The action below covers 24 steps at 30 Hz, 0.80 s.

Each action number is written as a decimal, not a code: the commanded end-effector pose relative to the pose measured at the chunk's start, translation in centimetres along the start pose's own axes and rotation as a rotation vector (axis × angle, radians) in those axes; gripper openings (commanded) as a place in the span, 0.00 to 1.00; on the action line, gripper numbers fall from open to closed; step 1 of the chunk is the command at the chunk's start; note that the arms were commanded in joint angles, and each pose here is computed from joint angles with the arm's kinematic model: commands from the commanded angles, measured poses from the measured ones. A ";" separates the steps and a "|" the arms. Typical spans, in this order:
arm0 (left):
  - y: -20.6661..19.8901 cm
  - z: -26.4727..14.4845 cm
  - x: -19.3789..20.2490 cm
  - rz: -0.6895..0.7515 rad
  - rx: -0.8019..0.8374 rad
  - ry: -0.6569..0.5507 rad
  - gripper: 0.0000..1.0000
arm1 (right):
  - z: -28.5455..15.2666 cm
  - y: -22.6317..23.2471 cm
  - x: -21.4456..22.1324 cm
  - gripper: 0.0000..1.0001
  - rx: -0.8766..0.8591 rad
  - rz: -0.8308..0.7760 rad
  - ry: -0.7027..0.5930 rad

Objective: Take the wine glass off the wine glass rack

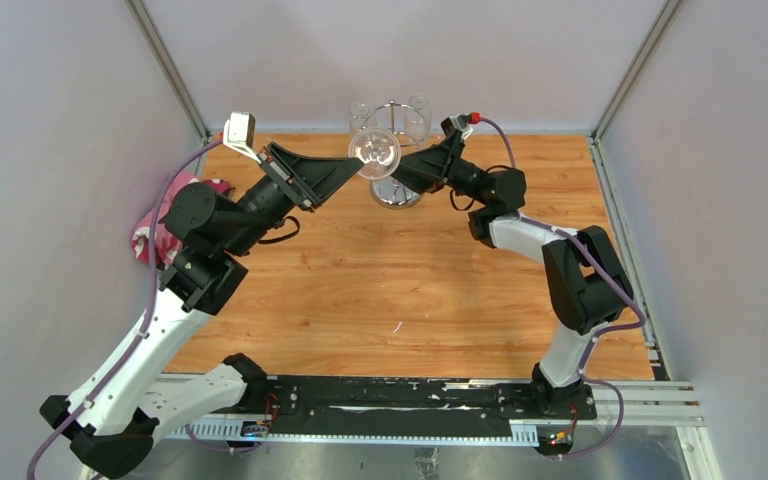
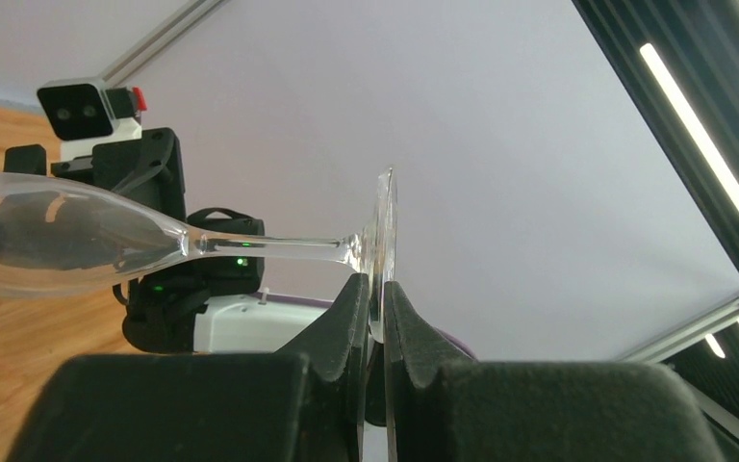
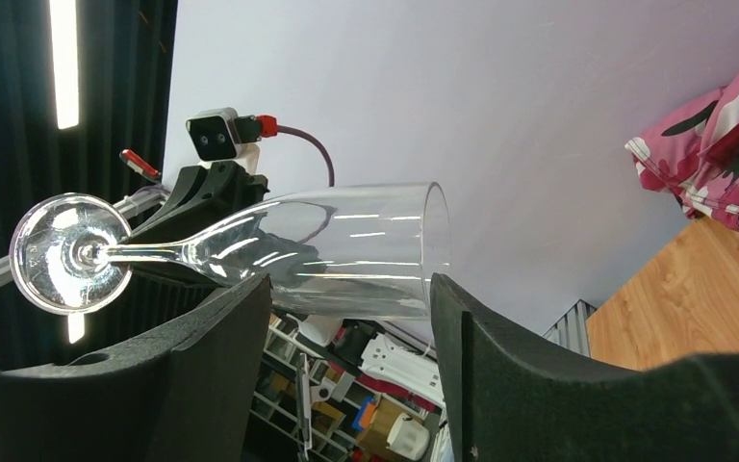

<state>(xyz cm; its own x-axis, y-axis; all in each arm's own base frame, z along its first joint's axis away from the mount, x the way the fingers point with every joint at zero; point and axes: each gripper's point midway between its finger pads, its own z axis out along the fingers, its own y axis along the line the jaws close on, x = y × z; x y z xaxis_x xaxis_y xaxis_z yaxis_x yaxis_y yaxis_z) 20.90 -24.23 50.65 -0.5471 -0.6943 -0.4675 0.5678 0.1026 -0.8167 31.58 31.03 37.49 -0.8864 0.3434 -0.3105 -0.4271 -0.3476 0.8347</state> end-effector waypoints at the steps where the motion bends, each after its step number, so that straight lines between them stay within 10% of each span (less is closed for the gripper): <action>1: -0.9 0.1 -0.7 0.024 0.034 -0.036 0.00 | 1.4 3.9 1.5 0.65 -0.114 -0.065 0.054; 24: -1.2 -0.2 -0.3 -0.008 0.044 -0.017 0.00 | 2.3 3.0 0.3 0.64 -0.126 -0.075 0.005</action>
<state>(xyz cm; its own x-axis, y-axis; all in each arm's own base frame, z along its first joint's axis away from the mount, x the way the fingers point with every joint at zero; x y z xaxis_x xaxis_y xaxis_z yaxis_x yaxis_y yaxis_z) 20.54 -23.82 51.53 -0.5306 -0.7090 -0.4645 0.5876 0.0873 -0.8044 31.82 31.69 38.68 -0.8857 0.3557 -0.2983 -0.4273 -0.3737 0.8233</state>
